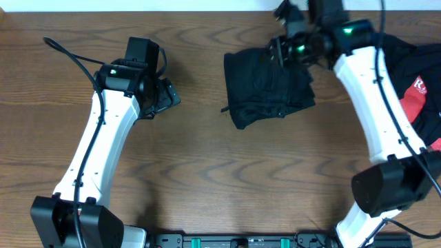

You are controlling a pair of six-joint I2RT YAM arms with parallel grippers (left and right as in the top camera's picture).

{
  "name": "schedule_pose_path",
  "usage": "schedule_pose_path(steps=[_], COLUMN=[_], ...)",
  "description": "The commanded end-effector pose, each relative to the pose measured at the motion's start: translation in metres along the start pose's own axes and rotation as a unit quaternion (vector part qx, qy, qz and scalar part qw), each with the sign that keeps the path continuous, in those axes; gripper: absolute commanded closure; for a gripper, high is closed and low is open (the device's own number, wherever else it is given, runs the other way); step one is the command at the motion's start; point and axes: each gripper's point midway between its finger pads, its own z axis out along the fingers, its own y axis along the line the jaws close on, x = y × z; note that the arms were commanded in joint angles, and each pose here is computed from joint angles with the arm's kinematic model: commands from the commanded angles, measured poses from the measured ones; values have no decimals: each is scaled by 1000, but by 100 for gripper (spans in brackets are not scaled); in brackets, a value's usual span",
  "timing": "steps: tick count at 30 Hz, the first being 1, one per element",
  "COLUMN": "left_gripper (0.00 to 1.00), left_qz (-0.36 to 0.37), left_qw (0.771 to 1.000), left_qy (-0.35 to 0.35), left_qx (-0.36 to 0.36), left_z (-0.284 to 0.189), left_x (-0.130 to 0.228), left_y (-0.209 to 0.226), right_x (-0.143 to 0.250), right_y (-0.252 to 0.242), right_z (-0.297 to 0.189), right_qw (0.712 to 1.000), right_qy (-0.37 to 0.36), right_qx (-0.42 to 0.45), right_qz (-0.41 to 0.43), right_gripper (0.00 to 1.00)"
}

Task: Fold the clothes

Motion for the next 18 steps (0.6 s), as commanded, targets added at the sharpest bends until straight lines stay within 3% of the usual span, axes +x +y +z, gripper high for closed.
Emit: schedule_pose_path(steps=[1, 10, 18], left_gripper=[2, 2, 2], left_qz=[3, 3, 3], left_qw=[1000, 1000, 1000], left_qy=[-3, -2, 0], left_qx=[1, 0, 0], left_z=[-2, -2, -2], left_x=[1, 1, 2], left_y=[1, 2, 2], right_x=[12, 29, 79], right_y=[-13, -55, -146], right_z=[30, 108, 165], right_qw=[998, 986, 977], right_qy=[29, 63, 88], right_qx=[-47, -131, -140], right_qz=[31, 86, 138], right_gripper=[71, 73, 72])
